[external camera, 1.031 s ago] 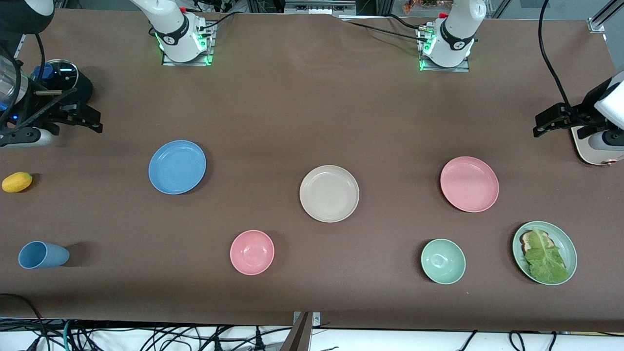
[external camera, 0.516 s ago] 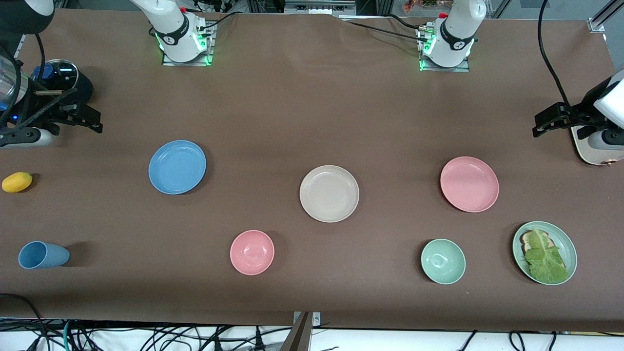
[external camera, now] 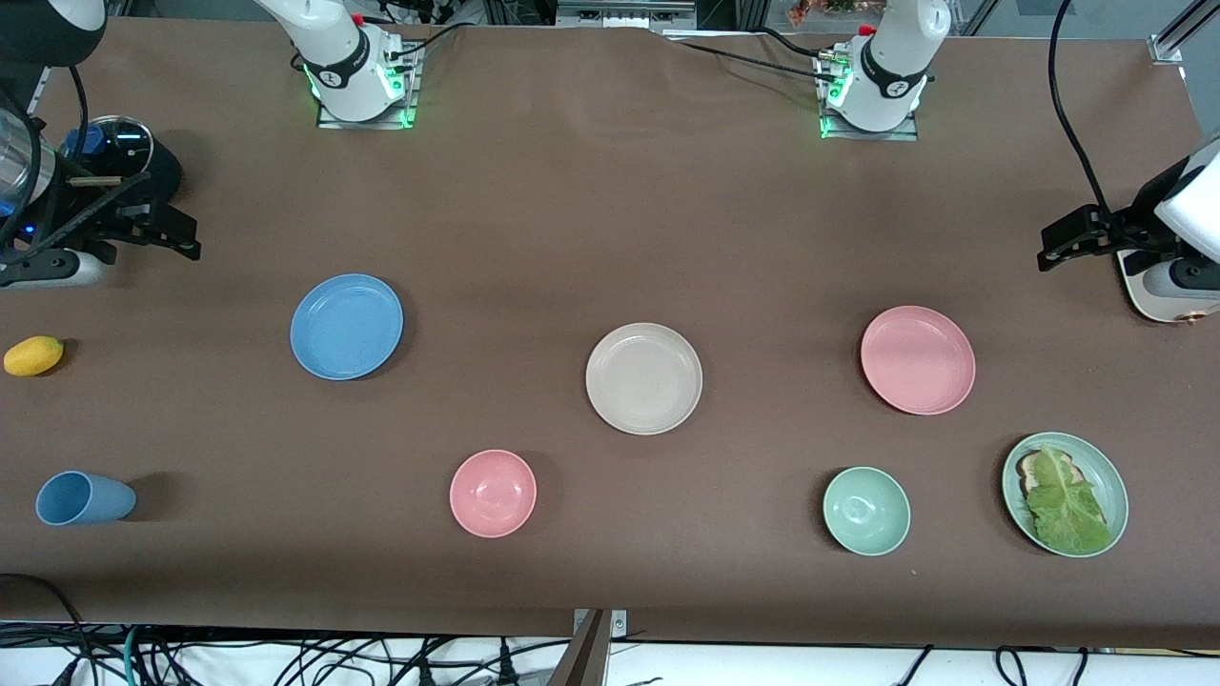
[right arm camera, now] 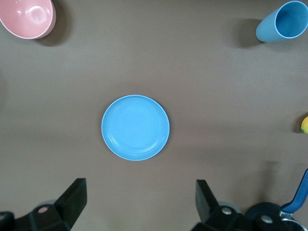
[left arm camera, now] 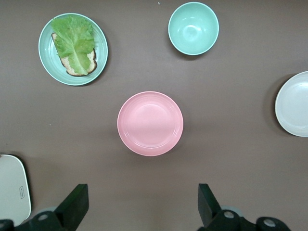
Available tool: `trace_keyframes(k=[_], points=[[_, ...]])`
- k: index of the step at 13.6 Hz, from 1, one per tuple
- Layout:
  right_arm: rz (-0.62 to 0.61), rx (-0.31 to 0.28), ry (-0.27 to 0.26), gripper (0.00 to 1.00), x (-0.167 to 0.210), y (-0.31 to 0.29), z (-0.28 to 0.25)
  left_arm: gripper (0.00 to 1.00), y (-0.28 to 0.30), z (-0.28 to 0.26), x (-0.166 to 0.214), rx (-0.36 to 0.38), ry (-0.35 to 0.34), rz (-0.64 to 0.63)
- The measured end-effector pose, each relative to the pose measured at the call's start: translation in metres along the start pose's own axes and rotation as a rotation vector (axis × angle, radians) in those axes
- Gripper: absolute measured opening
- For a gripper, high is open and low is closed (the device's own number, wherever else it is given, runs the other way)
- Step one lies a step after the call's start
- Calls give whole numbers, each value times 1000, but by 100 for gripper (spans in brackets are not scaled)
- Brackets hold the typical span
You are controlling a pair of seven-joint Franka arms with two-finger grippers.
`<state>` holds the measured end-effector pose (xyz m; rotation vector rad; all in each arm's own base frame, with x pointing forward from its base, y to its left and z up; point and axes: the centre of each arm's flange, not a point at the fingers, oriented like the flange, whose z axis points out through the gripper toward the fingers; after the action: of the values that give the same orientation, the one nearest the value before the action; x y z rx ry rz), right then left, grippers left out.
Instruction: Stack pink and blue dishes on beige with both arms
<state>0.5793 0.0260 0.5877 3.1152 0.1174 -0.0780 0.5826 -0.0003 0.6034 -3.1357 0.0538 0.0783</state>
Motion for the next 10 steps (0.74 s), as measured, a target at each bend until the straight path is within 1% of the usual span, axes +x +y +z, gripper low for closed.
trace_keyframes(k=[10], points=[[1,0,3,100,0,0,0,100,2,0,0,0,0,4]])
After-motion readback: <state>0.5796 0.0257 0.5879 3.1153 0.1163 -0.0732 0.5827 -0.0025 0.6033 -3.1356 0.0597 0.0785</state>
